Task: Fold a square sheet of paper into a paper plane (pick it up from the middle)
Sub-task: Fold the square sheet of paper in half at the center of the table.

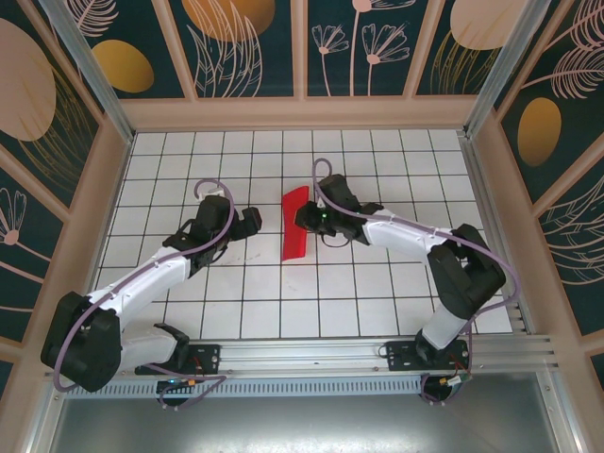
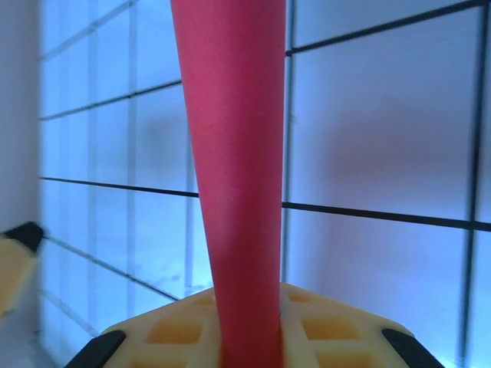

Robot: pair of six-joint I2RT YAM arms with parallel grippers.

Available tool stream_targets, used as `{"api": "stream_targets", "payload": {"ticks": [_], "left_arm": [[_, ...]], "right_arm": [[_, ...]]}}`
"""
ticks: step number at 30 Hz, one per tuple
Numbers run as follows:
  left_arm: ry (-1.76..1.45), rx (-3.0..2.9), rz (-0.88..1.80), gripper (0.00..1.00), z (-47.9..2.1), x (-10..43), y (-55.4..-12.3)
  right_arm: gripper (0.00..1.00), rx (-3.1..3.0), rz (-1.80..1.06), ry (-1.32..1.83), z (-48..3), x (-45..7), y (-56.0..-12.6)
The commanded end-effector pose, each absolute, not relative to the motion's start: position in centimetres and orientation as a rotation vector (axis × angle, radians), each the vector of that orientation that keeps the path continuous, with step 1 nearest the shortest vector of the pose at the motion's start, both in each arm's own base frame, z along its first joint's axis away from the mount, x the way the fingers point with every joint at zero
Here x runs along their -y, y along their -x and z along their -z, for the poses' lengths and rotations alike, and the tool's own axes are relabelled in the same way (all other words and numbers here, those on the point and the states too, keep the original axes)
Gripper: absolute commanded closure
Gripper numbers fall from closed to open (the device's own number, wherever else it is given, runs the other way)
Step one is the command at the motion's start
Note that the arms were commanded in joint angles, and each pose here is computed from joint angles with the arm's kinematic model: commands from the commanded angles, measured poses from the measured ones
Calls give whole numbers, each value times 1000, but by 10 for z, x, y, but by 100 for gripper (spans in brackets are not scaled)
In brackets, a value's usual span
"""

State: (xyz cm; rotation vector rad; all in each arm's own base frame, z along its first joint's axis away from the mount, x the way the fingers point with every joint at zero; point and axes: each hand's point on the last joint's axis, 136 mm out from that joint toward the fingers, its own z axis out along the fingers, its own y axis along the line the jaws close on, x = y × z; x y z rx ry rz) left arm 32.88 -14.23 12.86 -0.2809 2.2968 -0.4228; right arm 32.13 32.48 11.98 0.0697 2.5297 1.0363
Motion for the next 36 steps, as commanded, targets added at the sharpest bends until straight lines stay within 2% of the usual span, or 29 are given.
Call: {"api": "stream_targets", "payload": {"ticks": [1, 4, 12, 16, 23, 28, 33, 36], "left_arm": [[303, -2270, 434, 1, -142, 142, -334], [305, -2276, 455, 1, -142, 145, -333], [306, -2296, 490, 1, -136, 150, -331], [288, -2310, 524, 1, -133, 156, -331], [179, -2331, 693, 1, -135, 186, -329], [92, -2341, 951, 2, -135, 222, -323], [41, -2364, 1195, 14, -130, 256, -323], [15, -2378, 1281, 24, -126, 270, -327]], "right_arm": [[78, -2416, -1365, -38, -141, -344, -319], [77, -2429, -1403, -66, -125, -338, -317], [73, -2586, -1226, -158, -64, -307, -313], [58, -2644, -1133, -153, -50, -297, -311], [43, -2632, -1123, -156, -61, -285, -317], [42, -2628, -1108, -206, -61, -278, -316], [42, -2631, -1095, -252, -54, -273, -313], [42, -2624, -1100, -262, -53, -272, -311]]}}
